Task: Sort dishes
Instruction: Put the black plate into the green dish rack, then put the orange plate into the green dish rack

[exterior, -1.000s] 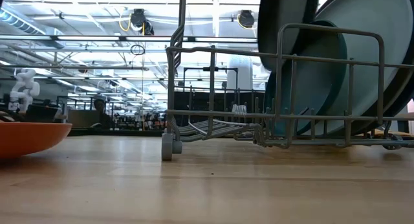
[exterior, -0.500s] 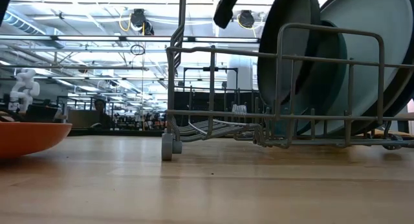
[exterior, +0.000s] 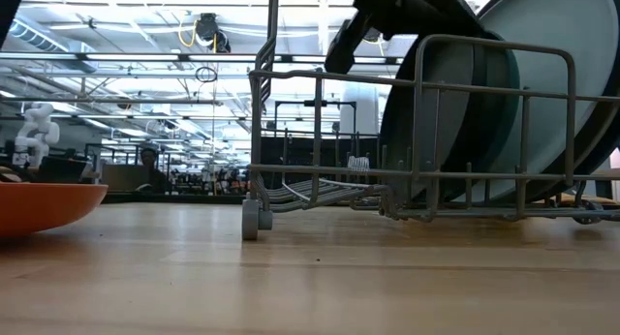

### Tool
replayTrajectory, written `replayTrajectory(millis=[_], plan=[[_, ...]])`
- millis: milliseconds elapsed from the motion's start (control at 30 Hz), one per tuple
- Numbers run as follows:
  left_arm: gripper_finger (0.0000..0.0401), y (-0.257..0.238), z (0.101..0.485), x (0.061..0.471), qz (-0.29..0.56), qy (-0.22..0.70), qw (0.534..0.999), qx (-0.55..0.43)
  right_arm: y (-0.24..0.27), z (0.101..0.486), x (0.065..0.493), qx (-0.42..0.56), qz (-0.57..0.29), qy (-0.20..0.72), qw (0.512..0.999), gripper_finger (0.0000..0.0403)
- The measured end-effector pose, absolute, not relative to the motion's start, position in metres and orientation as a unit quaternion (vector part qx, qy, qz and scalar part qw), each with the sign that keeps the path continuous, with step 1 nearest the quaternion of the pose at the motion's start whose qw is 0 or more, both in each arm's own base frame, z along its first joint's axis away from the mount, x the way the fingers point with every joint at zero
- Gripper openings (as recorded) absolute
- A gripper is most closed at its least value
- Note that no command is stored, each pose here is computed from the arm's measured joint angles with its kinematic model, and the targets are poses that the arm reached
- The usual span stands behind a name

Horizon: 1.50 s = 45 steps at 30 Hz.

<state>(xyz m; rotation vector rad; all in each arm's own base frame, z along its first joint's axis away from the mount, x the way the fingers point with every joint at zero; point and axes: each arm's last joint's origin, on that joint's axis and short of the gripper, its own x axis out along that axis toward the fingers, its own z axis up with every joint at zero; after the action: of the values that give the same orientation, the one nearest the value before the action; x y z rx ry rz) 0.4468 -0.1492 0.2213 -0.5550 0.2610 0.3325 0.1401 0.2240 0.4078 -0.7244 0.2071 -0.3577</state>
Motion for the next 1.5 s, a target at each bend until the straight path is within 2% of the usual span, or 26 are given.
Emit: replayTrajectory(millis=[267,667,933,1067,1200,1300,1400,1500], plan=[[0.0013,-0.148,0.221,0.446,0.180,0.123,0.936,-0.276,0.224,0.408,0.140,-0.348,-0.172,0.101,0.916,0.0254],[0.0128,-0.149,0.223,0.446,0.178,0.120,0.936,-0.279,0.224,0.408,0.140,-0.347,-0.172,0.101,0.916,0.0254],[0.0136,-0.158,0.265,0.424,0.161,0.109,0.954,-0.227,0.224,0.408,0.140,-0.346,-0.171,0.101,0.917,0.0254],[0.0137,-0.177,0.287,0.398,0.113,0.148,0.965,-0.186,0.225,0.407,0.140,-0.345,-0.163,0.106,0.918,0.0254],[0.0137,-0.204,0.300,0.350,0.130,0.208,0.956,-0.159,0.225,0.407,0.140,-0.345,-0.161,0.107,0.918,0.0254],[0.0137,-0.222,0.301,0.317,0.134,0.259,0.940,-0.177,0.225,0.407,0.140,-0.346,-0.161,0.108,0.918,0.0254],[0.0137,-0.242,0.290,0.290,0.123,0.332,0.906,-0.233,0.225,0.407,0.140,-0.346,-0.161,0.108,0.918,0.0254],[0.0137,-0.263,0.264,0.275,0.128,0.428,0.848,-0.286,0.225,0.407,0.140,-0.346,-0.161,0.108,0.918,0.0254]])
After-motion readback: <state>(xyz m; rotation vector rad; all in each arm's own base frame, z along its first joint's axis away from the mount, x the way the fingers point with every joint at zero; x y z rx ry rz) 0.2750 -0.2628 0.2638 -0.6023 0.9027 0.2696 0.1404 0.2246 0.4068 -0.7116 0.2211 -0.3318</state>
